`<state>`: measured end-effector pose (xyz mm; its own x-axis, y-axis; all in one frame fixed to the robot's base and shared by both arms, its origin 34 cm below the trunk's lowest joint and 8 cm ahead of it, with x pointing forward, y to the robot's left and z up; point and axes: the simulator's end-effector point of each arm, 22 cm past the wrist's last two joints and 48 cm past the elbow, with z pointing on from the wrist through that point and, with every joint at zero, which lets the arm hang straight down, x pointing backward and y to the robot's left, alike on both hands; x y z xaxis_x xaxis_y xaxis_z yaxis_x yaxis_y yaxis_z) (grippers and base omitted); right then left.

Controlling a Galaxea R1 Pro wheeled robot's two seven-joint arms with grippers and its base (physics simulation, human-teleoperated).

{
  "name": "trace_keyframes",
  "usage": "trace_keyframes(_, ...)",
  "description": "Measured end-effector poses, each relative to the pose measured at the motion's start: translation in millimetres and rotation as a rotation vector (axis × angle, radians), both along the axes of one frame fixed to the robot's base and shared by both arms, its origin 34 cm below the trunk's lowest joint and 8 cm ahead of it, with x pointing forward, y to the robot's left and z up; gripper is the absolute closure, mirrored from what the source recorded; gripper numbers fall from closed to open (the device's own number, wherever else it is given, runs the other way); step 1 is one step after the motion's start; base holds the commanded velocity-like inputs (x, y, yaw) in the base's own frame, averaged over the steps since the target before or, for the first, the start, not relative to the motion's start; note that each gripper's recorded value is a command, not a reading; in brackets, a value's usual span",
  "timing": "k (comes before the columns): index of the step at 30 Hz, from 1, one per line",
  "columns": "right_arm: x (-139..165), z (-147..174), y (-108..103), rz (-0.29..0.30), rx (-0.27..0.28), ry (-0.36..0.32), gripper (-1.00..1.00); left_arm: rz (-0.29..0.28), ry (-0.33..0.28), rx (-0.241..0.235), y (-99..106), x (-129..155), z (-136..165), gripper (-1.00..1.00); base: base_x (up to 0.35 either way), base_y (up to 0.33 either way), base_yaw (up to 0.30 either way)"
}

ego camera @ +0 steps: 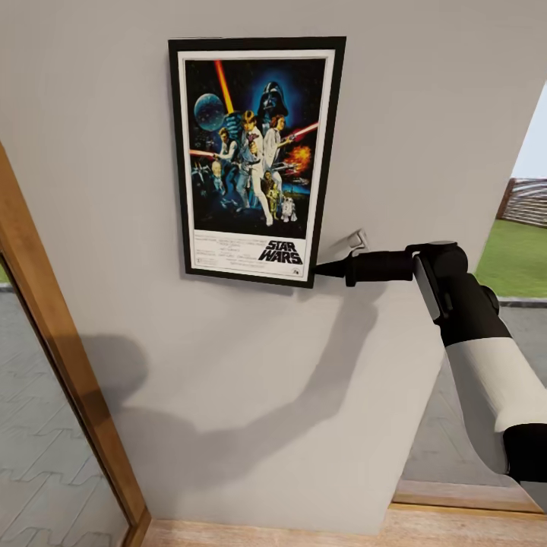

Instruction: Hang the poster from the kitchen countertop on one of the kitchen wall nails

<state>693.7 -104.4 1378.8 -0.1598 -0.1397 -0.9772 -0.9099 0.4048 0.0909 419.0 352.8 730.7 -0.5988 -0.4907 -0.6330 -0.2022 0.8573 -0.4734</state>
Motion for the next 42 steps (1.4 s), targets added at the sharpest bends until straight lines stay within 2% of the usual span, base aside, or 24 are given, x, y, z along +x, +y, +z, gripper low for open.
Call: trace_keyframes(42,0.1,-0.2,0.3,0.002,0.003,0.003,1.0,0.0,0.001,0.0,-0.1,0.2,-0.3,-1.0,0.0,0.0,0.0)
